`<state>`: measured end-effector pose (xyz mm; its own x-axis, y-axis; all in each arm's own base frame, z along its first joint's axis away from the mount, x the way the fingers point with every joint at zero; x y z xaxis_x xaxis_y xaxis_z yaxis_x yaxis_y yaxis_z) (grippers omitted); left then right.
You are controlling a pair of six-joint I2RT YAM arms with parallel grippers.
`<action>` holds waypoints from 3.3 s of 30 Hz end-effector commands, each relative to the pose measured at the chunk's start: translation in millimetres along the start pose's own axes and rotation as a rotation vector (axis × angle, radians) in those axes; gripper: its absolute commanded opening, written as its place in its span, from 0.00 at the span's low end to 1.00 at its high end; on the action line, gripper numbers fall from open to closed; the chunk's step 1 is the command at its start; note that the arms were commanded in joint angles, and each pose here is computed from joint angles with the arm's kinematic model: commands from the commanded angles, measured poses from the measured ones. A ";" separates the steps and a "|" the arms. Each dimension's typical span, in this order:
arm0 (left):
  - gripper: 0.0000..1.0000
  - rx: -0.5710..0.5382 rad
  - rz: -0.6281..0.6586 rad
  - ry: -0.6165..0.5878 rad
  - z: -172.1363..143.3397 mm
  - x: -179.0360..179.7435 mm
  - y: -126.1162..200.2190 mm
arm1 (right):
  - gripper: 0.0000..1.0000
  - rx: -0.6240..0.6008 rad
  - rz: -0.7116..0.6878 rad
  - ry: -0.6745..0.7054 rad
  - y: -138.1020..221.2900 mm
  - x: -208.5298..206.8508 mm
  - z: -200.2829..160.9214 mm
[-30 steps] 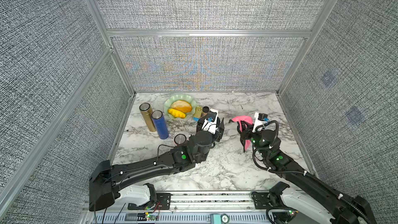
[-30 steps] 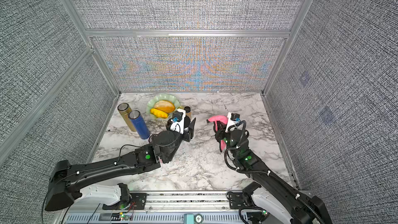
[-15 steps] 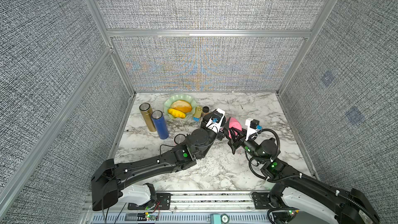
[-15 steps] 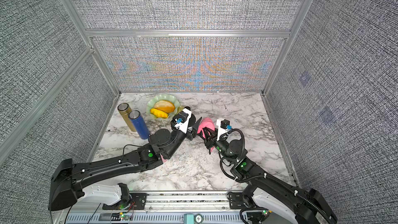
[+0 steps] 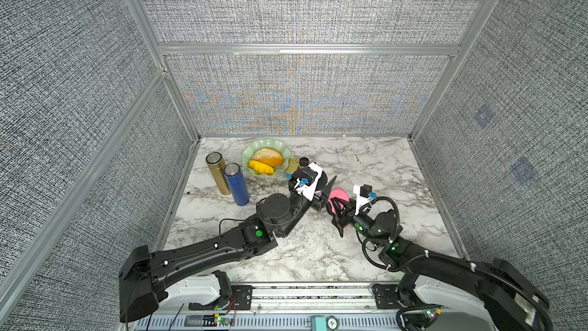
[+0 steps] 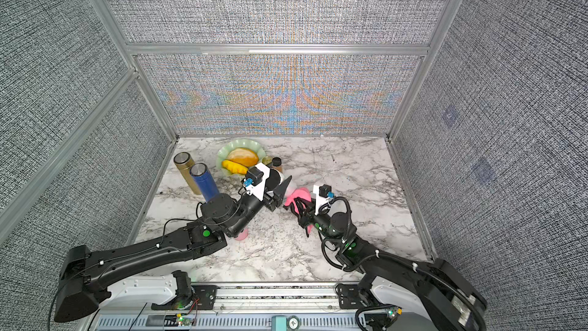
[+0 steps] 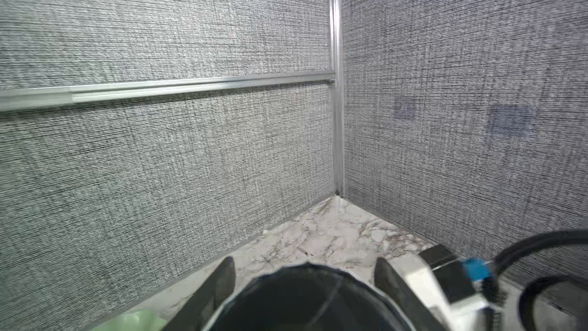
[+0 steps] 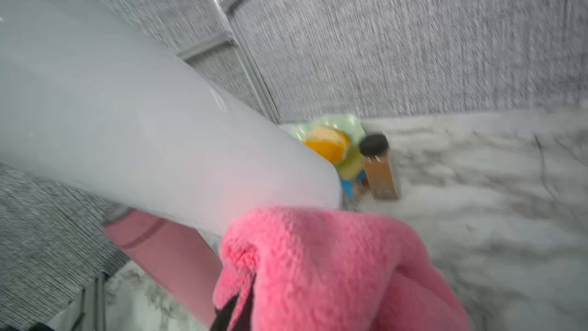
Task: Wipe the surface of the thermos
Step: Wipe the dirt from the surface of the thermos.
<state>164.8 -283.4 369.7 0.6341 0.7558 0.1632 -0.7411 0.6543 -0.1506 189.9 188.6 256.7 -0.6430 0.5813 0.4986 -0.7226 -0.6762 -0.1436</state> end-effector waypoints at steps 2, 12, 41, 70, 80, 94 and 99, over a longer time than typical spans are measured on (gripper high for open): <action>0.00 -0.054 0.057 -0.006 10.7 5.0 -0.9 | 0.00 -0.055 -0.026 0.049 6.8 13.1 27.2; 0.00 -0.077 -0.051 -0.018 12.2 -6.2 -4.0 | 0.00 0.015 -0.001 0.010 -18.8 16.6 6.5; 0.00 -0.065 -0.089 -0.005 7.8 -11.9 -9.5 | 0.00 -0.049 0.055 0.074 -7.0 50.1 34.2; 0.00 -0.069 -0.108 -0.015 2.1 -16.6 -12.6 | 0.00 -0.070 -0.048 0.060 1.2 24.4 10.5; 0.00 -0.101 -0.123 -0.020 5.5 -14.3 -4.5 | 0.00 -0.095 -0.067 0.018 6.1 26.2 21.6; 0.00 -0.198 -0.157 -0.067 -2.3 -15.3 10.7 | 0.00 -0.138 -0.015 -0.028 11.5 34.4 45.9; 0.00 -0.236 -0.238 -0.087 -1.7 -20.7 18.3 | 0.00 -0.088 -0.070 -0.074 4.1 14.3 14.8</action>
<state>149.0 -289.2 340.2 0.7283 0.6183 0.2954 -0.5882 0.7852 -0.1935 177.6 183.7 292.7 -0.5955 0.5977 0.5368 -0.7821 -0.5839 -0.2175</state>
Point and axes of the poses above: each gripper's point midway between its finger pads, its own y axis back along the fingers, its own x axis along the line the jaws close on, z = x × y, the point moved 8 cm from there along y, back along the fingers, and after that the axes turned 6 degrees about -y, right-handed, at the moved point
